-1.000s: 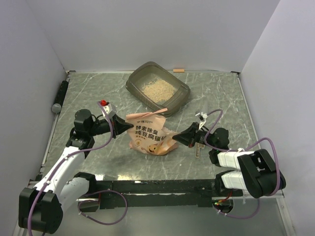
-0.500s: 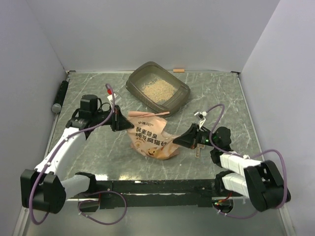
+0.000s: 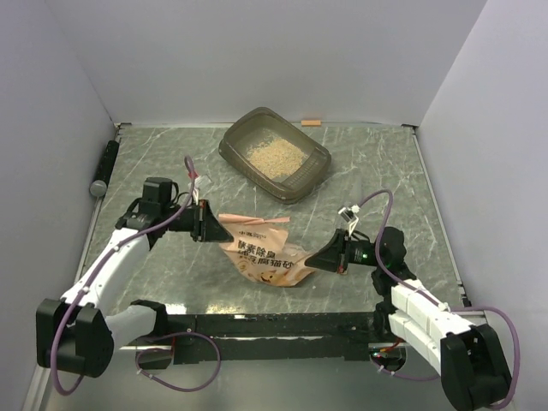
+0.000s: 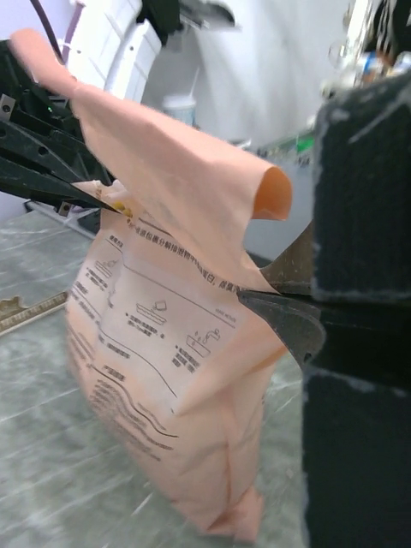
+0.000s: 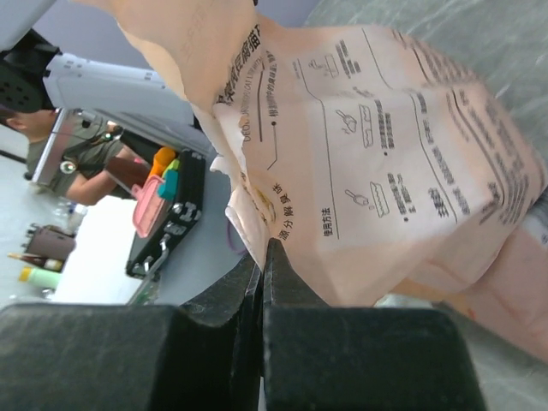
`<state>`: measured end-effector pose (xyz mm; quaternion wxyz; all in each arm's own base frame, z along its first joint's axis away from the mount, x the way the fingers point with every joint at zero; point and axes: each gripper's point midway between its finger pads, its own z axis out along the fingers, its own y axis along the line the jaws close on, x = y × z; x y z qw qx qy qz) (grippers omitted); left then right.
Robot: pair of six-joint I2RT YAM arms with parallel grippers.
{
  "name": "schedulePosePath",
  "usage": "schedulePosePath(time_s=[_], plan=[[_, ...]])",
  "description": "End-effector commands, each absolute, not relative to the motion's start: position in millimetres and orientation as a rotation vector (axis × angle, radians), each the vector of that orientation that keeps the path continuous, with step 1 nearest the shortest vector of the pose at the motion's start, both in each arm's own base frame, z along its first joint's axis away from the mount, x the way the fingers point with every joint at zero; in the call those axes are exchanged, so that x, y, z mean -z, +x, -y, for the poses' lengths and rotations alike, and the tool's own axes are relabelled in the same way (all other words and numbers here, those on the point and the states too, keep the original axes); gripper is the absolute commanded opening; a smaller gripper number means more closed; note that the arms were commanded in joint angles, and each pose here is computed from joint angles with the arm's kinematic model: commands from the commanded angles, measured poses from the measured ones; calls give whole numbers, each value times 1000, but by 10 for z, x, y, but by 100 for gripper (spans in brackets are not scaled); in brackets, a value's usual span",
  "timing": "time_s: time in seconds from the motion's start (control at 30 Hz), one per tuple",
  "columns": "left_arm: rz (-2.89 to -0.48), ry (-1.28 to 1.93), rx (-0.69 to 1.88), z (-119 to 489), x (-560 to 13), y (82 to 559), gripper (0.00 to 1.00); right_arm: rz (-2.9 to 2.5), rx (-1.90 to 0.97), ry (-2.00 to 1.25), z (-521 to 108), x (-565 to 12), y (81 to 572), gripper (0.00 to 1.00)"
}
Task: Fill the litter box with clean litter
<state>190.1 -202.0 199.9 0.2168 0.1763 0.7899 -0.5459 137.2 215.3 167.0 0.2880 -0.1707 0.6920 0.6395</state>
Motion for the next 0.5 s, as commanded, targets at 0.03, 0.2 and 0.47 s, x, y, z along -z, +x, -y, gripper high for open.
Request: schedulePosePath(time_s=[0.03, 0.2, 0.47], plan=[[-2323, 380, 1570, 2006, -1768, 1841, 1, -1896, -1799, -432, -2118, -1613, 1180, 0], [-2408, 343, 1588, 2001, -1676, 1790, 1, -2007, -1867, -315, -2105, -1528, 1103, 0], [-2512, 338, 1540, 1966, -1743, 1579, 1, -2172, -1860, -151, -2055, -1312, 985, 0]])
